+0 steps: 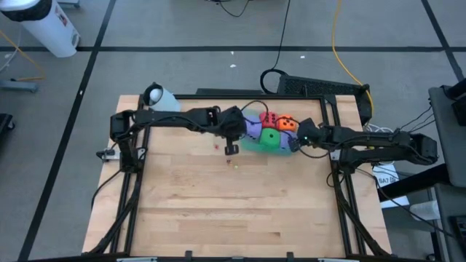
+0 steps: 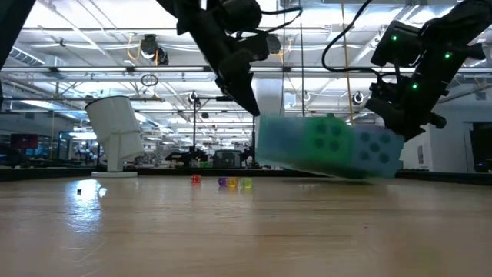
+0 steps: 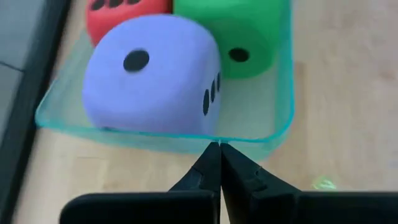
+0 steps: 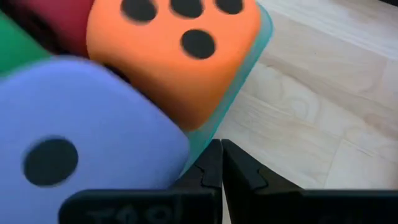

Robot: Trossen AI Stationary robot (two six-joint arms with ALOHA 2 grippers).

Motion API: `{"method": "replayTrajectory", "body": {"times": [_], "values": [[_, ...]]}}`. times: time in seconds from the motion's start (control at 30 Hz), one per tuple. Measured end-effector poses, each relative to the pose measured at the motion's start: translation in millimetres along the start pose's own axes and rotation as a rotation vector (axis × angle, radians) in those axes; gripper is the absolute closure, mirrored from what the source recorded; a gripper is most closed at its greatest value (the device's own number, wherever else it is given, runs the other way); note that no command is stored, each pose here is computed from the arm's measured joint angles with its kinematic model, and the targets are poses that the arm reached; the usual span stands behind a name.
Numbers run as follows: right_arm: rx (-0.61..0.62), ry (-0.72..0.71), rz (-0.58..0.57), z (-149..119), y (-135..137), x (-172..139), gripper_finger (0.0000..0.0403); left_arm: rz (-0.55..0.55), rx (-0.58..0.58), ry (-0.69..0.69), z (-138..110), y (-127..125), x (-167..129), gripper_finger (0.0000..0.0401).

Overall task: Pick & Place Dice
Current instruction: Move the bin, then put the small green dice into the bin

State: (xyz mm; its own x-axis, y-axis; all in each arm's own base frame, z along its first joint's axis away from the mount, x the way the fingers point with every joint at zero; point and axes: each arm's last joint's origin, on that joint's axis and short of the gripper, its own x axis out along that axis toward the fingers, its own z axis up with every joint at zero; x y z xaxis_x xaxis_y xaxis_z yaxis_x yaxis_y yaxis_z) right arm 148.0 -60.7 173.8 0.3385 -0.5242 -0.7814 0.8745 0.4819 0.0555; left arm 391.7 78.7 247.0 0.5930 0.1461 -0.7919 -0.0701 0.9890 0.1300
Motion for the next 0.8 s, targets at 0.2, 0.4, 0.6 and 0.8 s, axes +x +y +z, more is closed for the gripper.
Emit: {"method": "replayTrajectory", "body": {"times": [0.2, 0.4, 0.6, 0.8], "values": [[0.000, 0.010, 0.015, -0.1, 0.7, 0.3, 0.0403, -0.065, 0.025, 0.076, -7.0, -16.4, 13.6, 0.0397], [-0.020, 0.008, 0.049, -3.4, 7.0, -2.1, 0.0403, 0.004, 0.054, 0.135, -12.2, -25.7, 25.7, 0.0398], [-0.059, -0.039, 0.129, -6.6, 12.3, -15.9, 0.0403, 0.019, 0.103, 0.075, -4.4, -20.1, -4.8, 0.0399], [-0.094, -0.124, 0.318, -2.8, 7.4, -41.6, 0.0403, -0.001, 0.103, -0.104, 4.0, 6.8, -69.6, 0.0399]]}}
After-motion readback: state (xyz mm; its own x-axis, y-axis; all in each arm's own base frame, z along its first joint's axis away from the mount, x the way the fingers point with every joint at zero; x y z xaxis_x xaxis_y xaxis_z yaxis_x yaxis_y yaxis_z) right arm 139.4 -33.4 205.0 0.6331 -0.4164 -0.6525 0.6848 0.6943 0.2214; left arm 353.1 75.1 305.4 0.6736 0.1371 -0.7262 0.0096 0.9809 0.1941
